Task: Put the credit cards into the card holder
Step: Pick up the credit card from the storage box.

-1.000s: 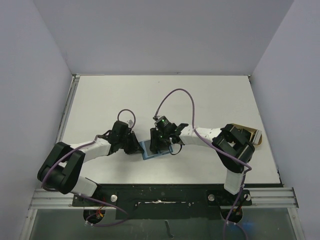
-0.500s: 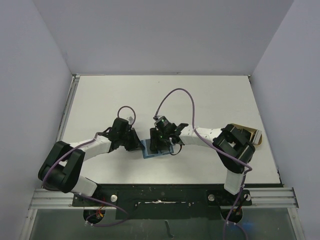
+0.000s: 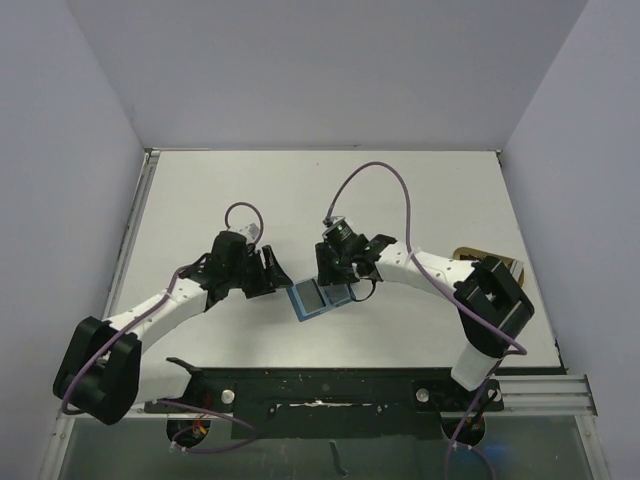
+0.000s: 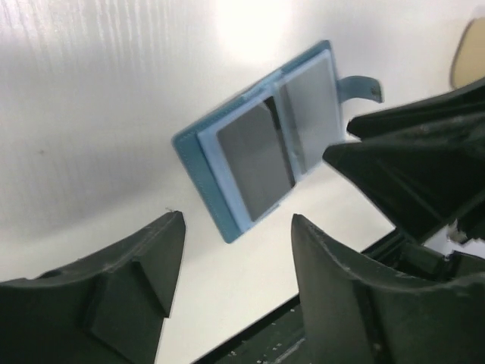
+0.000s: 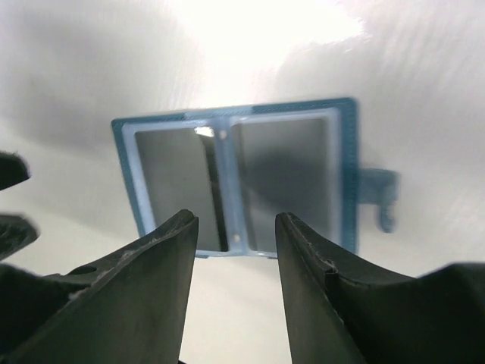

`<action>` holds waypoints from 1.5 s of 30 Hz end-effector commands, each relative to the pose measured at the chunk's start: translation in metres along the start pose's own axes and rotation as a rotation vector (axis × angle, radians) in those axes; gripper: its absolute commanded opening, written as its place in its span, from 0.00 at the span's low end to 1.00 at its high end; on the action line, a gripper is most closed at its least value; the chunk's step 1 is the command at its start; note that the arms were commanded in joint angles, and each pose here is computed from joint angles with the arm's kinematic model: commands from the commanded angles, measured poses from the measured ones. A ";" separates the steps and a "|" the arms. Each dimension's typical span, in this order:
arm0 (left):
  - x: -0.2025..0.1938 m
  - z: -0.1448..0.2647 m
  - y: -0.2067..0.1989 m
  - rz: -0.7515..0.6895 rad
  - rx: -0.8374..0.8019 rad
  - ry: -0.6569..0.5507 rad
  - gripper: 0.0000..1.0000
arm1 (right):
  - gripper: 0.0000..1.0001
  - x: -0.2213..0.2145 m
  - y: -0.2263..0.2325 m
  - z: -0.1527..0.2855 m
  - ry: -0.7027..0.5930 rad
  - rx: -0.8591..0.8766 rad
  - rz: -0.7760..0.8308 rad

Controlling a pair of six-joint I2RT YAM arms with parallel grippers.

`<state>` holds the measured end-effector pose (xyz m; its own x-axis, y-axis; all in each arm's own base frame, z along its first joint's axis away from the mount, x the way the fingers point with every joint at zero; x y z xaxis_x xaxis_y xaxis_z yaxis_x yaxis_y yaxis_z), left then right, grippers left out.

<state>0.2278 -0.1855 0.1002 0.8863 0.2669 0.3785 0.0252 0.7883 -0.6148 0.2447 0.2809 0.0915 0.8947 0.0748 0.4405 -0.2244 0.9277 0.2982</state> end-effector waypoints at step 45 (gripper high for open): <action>0.020 0.076 -0.044 -0.248 -0.138 -0.131 0.67 | 0.55 0.030 -0.389 0.162 -0.019 -1.115 -0.586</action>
<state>0.2032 -0.1704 0.1767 0.8119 0.1267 0.5700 0.2768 0.7760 -0.5667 0.2881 -0.1243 0.1197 0.7607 -0.4509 0.4670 0.6410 0.6352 -0.4308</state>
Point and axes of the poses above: each gripper's point midway between its finger pads, its own z axis back along the fingers, its own y axis along the line the jaws close on, x = y × z, the point moved 4 cm from there along z, back along the fingers, and after that the axes turned 3 degrees about -z, right-handed, at the moved point
